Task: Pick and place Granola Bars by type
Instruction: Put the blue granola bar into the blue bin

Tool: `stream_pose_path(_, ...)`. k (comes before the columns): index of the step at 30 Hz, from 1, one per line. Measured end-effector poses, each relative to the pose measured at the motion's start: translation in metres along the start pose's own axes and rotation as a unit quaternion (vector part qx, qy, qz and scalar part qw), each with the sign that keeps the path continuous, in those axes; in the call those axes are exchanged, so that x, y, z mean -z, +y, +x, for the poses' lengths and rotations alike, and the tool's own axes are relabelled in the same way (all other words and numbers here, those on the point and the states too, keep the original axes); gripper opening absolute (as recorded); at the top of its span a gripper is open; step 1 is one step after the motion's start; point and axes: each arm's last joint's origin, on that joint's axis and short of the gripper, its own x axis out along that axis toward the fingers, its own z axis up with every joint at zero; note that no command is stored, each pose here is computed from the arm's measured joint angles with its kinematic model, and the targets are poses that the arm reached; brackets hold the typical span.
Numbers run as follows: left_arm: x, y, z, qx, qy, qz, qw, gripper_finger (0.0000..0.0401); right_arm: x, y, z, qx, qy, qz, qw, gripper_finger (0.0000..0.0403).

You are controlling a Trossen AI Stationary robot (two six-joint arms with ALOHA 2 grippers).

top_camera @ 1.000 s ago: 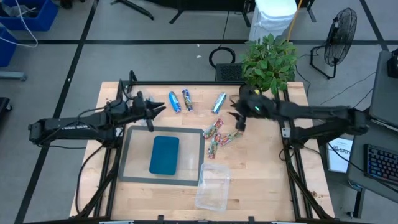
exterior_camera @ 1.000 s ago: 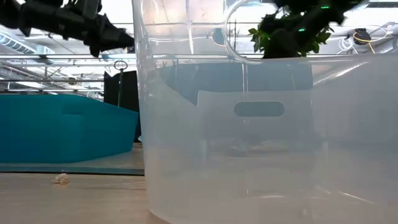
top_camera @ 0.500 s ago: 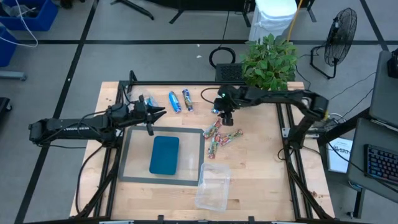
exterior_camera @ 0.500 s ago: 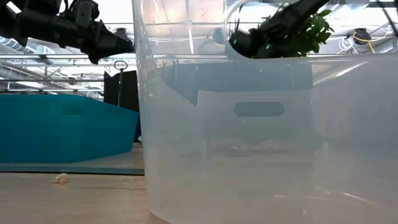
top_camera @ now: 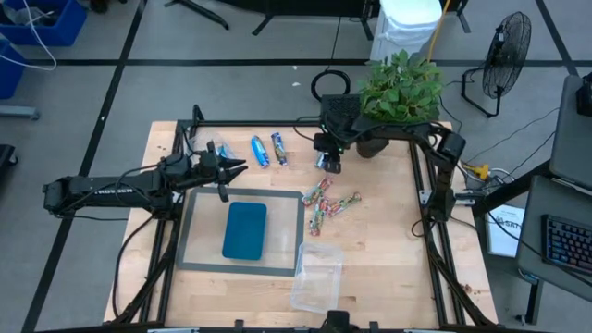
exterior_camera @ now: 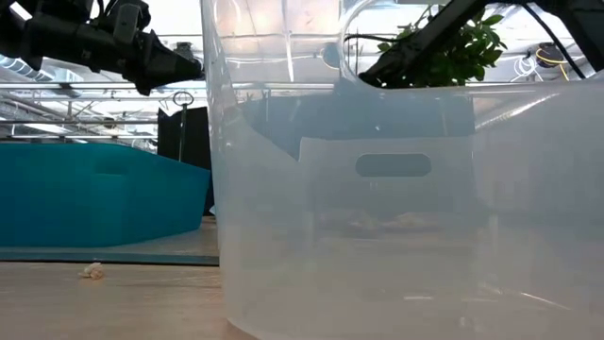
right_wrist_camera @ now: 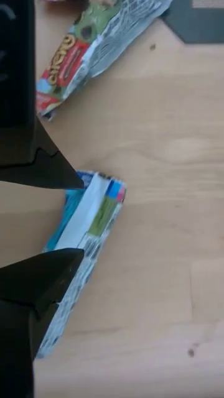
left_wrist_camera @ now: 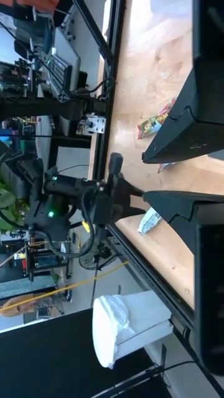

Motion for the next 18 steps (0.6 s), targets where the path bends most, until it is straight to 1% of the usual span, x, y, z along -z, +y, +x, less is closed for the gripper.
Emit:
stream_pose_path(5, 0.000, 0.000, 0.000, 0.000, 0.000, 0.009, 1.000, 0.0085, 0.012, -0.016, 0.002, 0.009, 0.022, 0.029, 0.999, 0.0155)
stream_pose_path(9, 0.000, 0.000, 0.000, 0.000, 0.002, 0.009, 1.000, 0.0085, 0.018, -0.025, 0.012, 0.009, 0.031, 0.044, 0.999, 0.0155)
stream_pose_path(13, 0.001, 0.000, 0.000, 0.000, 0.003, 0.010, 1.000, 0.0085, 0.020, -0.026, 0.023, 0.006, 0.034, 0.039, 0.999, 0.0155)
stream_pose_path(18, 0.001, 0.000, 0.000, 0.000, 0.003, 0.009, 1.000, 0.0085, 0.020, -0.026, 0.027, 0.004, 0.036, 0.037, 0.999, 0.0155)
